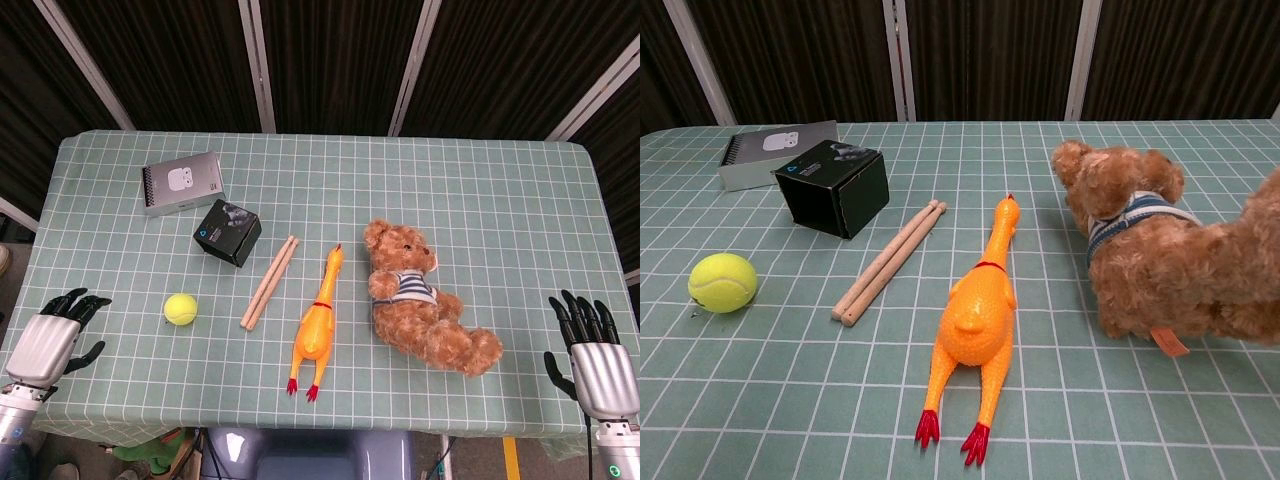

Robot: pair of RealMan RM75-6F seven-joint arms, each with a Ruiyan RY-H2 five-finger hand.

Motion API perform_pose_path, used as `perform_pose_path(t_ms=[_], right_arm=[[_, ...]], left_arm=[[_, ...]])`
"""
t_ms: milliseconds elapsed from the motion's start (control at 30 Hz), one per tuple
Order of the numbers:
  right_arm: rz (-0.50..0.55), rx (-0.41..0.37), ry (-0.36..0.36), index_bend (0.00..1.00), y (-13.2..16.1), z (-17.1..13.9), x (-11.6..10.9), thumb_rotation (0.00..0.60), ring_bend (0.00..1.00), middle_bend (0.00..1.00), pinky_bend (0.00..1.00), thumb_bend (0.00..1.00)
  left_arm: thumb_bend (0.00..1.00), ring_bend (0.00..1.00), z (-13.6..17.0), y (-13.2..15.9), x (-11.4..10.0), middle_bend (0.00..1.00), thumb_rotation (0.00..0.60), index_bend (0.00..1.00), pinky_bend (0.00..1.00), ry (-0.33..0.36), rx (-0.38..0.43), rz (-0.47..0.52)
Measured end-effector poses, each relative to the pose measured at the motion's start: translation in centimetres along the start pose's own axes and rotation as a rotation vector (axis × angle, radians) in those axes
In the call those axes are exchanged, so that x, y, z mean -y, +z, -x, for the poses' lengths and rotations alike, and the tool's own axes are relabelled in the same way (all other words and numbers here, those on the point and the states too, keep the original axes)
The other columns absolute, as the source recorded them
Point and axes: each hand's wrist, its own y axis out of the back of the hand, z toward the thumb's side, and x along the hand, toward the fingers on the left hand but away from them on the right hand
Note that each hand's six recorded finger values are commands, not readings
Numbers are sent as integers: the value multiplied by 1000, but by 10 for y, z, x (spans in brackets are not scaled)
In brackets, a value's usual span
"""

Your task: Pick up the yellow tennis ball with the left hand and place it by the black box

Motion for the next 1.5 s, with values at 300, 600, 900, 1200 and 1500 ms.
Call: perform_pose_path(t_ms=[300, 600, 900, 1200, 1500], right_arm=[[2, -4, -5, 0, 0, 0, -1, 600, 0, 0, 21, 464], [8, -12, 1, 0, 3, 3, 1, 600, 0, 0, 21, 464], [30, -9, -2, 0, 1, 3, -2, 600, 0, 0, 21, 464], [31, -13, 11, 0, 1, 6, 0, 600, 0, 0, 21, 463], [42, -13, 7, 0, 0, 7, -2, 600, 0, 0, 21, 464]], left_arm=[[293, 143, -1, 0, 4, 302, 600, 239, 226, -16, -2, -1], [553, 276, -10, 7, 24, 567, 600, 401, 415, -99, 28, 7], [551, 336, -16, 30, 70, 627, 600, 445, 435, -312, 95, -18], [550, 329, -37, 50, 89, 583, 600, 422, 430, -355, 142, -20], [512, 329, -54, 58, 93, 553, 600, 391, 419, -349, 149, 3]])
